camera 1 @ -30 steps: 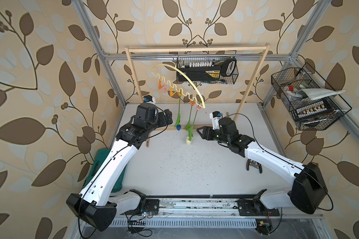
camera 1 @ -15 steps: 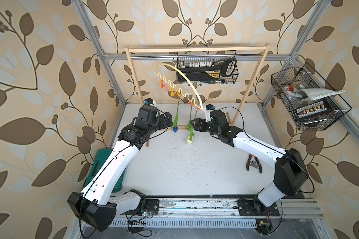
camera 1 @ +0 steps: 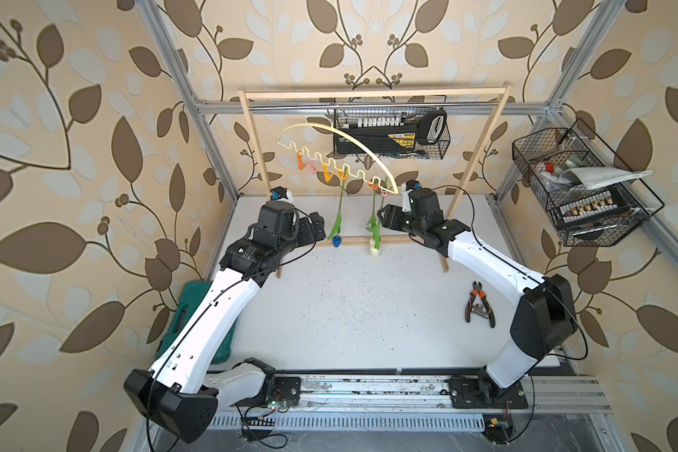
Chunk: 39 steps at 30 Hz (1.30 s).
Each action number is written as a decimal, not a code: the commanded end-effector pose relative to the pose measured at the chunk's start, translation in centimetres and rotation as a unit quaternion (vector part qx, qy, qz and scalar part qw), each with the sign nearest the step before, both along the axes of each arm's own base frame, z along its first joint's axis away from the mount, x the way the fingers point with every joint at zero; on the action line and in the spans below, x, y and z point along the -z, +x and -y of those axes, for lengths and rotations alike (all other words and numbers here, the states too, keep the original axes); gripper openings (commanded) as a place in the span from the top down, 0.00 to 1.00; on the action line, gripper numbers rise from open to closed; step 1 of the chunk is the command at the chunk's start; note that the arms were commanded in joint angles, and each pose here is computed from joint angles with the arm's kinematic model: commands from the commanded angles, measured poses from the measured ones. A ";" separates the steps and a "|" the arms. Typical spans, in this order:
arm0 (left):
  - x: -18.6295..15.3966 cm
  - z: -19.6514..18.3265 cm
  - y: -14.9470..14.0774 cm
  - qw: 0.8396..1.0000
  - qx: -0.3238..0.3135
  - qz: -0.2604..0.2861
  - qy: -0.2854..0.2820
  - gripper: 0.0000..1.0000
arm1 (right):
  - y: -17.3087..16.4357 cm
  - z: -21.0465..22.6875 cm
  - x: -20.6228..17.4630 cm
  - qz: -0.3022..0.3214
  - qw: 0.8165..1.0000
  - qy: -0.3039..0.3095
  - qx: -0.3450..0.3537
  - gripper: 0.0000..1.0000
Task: Dry the flowers on a clothes hanger
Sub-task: Adjust the hanger on the clothesline.
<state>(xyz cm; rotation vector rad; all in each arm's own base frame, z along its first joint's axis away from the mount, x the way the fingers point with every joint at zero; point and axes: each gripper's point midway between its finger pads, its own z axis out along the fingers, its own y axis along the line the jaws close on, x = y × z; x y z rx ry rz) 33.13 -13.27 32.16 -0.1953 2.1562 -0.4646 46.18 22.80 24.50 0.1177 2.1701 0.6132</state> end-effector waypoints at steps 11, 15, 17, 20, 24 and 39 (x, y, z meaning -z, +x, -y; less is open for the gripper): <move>-0.8 -0.3 -0.9 1.000 0.001 0.015 -0.013 0.01 | 2.0 3.1 -1.0 -0.011 0.999 -0.032 0.021 0.39; -0.9 -0.4 -1.0 1.000 0.001 0.016 -0.012 0.01 | 2.0 3.6 -0.8 -0.016 0.999 -0.039 0.024 0.40; -0.9 -0.4 -1.0 1.000 0.001 0.016 -0.011 0.01 | 1.9 4.1 -0.8 -0.020 0.998 -0.047 0.032 0.40; -1.1 -0.4 -1.0 1.000 0.001 0.018 -0.011 0.01 | 1.7 5.2 -0.8 -0.021 0.997 -0.057 0.048 0.42; -1.1 -0.3 -0.9 1.000 0.003 0.018 -0.012 0.01 | 1.4 5.4 -1.0 -0.018 0.997 -0.053 0.046 0.41; -0.8 -0.1 -1.1 1.000 0.009 0.014 -0.016 0.01 | -0.3 4.5 -2.4 -0.002 1.000 -0.001 0.020 0.38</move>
